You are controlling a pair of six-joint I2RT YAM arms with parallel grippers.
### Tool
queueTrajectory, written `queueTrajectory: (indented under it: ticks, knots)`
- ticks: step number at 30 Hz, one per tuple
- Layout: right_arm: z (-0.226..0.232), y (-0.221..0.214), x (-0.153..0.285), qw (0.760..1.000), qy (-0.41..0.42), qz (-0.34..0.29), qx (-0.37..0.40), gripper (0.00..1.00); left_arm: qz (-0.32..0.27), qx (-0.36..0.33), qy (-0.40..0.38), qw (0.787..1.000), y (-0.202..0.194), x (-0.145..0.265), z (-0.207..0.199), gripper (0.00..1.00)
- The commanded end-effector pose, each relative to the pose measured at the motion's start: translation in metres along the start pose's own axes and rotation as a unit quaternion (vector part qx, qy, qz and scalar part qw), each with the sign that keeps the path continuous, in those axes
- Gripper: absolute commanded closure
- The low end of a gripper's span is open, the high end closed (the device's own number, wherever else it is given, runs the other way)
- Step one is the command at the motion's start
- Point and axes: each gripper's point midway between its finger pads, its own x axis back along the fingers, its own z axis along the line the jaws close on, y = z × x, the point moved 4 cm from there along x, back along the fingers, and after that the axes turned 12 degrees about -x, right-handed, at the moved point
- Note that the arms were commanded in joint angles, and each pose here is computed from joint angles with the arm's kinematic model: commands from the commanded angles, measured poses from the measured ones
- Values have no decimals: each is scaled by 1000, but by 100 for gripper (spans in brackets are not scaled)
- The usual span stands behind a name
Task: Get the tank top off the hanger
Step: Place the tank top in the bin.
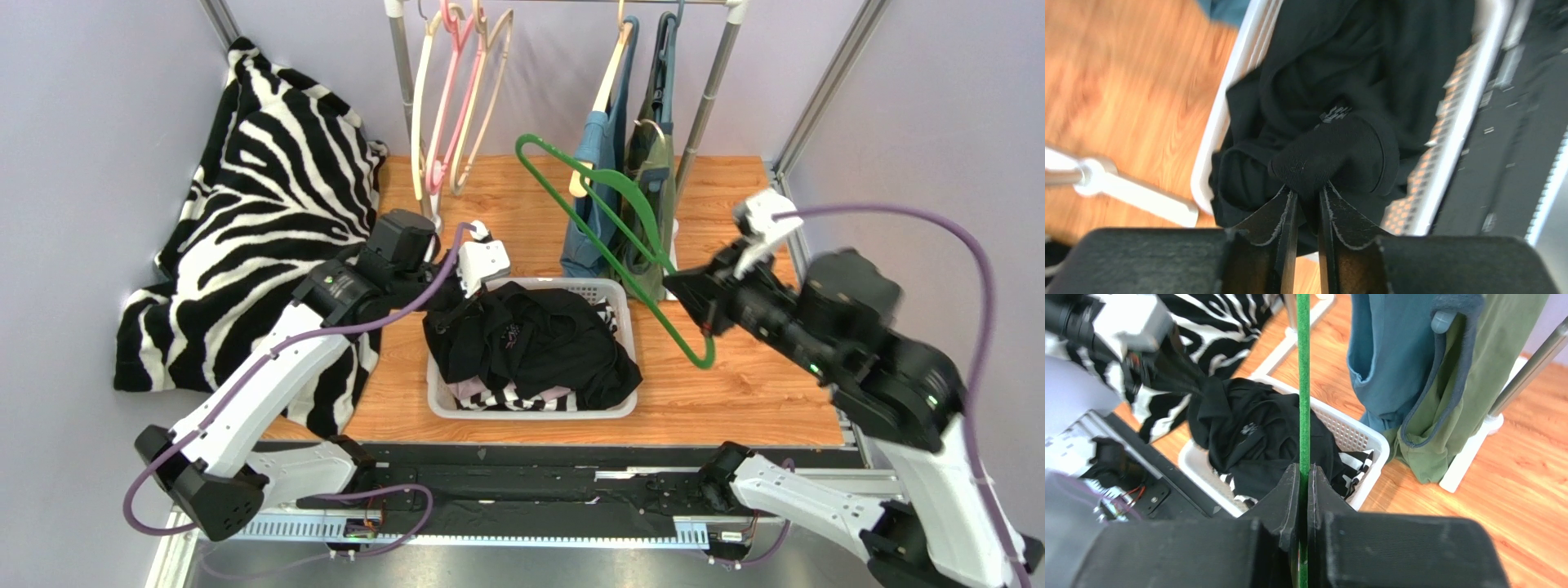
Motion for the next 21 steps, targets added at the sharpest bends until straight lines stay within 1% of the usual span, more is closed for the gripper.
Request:
queueTrajectory:
  ticks: [1,4,6,10,13,15,18,21]
  knots:
    - [1,36,-14,997,-41,-56,-46,100,14,-34,50,998,-11,-19,20,76]
    - [-2,34,-15,994,-58,-56,-69,100,25,-14,49,998,-25,-42,20,79]
    - [-5,31,-12,993,-66,-56,-74,100,43,-7,53,998,-37,-54,19,79]
    - [-18,33,9,988,-102,-81,-80,100,79,-24,45,996,-56,-85,16,73]
    - [-28,30,20,986,-127,-83,-74,100,102,-23,33,994,-72,-104,13,69]
    - [-31,26,25,985,-135,-79,-72,100,105,-16,17,994,-76,-112,7,66]
    - [-32,24,23,985,-140,-73,-69,100,108,-10,-3,994,-79,-119,-4,55]
    - [-30,26,12,986,-141,-63,-66,100,103,-5,-18,995,-76,-115,-13,17]
